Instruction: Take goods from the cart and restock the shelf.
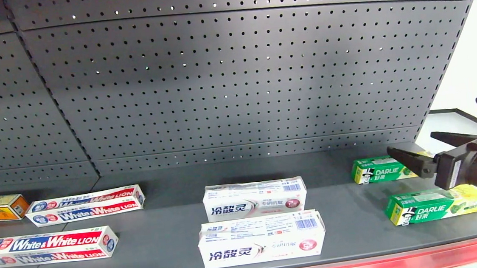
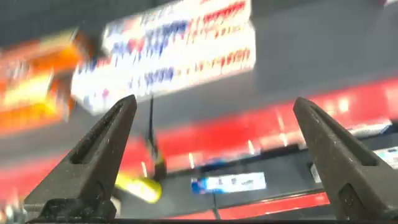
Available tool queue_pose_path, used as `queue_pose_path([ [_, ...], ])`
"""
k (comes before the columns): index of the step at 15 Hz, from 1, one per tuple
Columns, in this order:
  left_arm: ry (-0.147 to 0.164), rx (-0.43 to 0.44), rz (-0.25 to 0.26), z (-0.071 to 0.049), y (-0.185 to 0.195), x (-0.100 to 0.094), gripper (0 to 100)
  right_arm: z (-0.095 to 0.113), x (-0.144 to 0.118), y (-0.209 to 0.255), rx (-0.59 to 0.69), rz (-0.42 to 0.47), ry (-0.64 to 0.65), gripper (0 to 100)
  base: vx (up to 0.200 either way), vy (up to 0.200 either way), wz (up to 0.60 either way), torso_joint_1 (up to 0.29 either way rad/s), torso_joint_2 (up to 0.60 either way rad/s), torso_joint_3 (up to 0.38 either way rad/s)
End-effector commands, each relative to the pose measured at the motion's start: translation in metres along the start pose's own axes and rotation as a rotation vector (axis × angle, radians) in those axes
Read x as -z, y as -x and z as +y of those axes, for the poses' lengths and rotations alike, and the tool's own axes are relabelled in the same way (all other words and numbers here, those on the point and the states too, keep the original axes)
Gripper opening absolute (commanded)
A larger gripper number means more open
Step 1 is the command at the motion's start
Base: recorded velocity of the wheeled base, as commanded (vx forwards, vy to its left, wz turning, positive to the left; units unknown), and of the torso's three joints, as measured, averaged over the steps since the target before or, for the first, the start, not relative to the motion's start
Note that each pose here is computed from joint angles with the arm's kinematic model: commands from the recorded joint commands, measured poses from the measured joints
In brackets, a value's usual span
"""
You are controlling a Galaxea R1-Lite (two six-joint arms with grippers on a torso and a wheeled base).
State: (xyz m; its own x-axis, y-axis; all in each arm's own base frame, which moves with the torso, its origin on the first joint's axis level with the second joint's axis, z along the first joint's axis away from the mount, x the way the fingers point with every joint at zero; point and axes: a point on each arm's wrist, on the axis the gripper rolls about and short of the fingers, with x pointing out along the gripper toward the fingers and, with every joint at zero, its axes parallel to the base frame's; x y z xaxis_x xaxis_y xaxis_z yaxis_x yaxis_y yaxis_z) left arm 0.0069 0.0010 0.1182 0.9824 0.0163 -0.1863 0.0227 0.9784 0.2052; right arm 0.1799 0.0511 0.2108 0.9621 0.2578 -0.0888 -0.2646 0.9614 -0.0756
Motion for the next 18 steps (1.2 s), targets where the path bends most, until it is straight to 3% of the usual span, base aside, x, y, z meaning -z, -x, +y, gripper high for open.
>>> queue_pose_path([
  [1, 0.096, -0.113, -0.079, -0.008, 0.022, 0.038, 100, -0.009, -0.01, 0.049, 0.065, -0.132, -0.001, 100, 0.0, 0.0, 0.0, 0.0, 0.0, 0.0],
  [3, 0.131, -0.12, -0.114, -0.008, 0.02, 0.039, 100, -0.016, -0.008, 0.078, 0.132, -0.201, -0.028, 100, 0.0, 0.0, 0.0, 0.0, 0.0, 0.0],
  [5, 0.142, -0.122, -0.122, -0.008, 0.019, 0.039, 100, -0.015, 0.002, 0.109, 0.168, -0.263, -0.101, 100, 0.0, 0.0, 0.0, 0.0, 0.0, 0.0],
  [7, 0.175, -0.113, -0.123, -0.008, 0.019, 0.039, 100, -0.008, 0.034, 0.142, 0.185, -0.263, -0.104, 100, 0.0, 0.0, 0.0, 0.0, 0.0, 0.0],
  [8, 0.206, -0.104, -0.128, -0.008, 0.019, 0.04, 100, -0.004, 0.049, 0.153, 0.183, -0.246, -0.106, 100, 0.0, 0.0, 0.0, 0.0, 0.0, 0.0],
  [9, 0.23, -0.075, -0.164, -0.008, 0.022, 0.043, 100, -0.001, 0.065, 0.166, 0.181, -0.229, -0.107, 100, 0.0, 0.0, 0.0, 0.0, 0.0, 0.0],
  [10, 0.217, -0.028, -0.191, -0.009, 0.023, 0.043, 100, 0.003, 0.076, 0.179, 0.159, -0.24, -0.108, 100, 0.0, 0.0, 0.0, 0.0, 0.0, 0.0],
  [12, 0.145, 0.091, -0.199, -0.012, 0.023, 0.044, 100, 0.009, 0.105, 0.2, 0.133, -0.215, -0.104, 100, 0.0, 0.0, 0.0, 0.0, 0.0, 0.0],
  [13, 0.125, 0.095, -0.195, -0.013, 0.022, 0.045, 100, 0.009, 0.113, 0.202, 0.162, -0.19, -0.111, 100, 0.0, 0.0, 0.0, 0.0, 0.0, 0.0],
  [15, 0.132, 0.09, -0.197, -0.013, 0.022, 0.046, 100, 0.008, 0.124, 0.196, 0.219, -0.18, -0.123, 100, 0.0, 0.0, 0.0, 0.0, 0.0, 0.0],
  [18, 0.138, 0.084, -0.196, -0.012, 0.022, 0.046, 100, 0.008, 0.143, 0.191, 0.269, -0.081, -0.141, 100, 0.0, 0.0, 0.0, 0.0, 0.0, 0.0],
])
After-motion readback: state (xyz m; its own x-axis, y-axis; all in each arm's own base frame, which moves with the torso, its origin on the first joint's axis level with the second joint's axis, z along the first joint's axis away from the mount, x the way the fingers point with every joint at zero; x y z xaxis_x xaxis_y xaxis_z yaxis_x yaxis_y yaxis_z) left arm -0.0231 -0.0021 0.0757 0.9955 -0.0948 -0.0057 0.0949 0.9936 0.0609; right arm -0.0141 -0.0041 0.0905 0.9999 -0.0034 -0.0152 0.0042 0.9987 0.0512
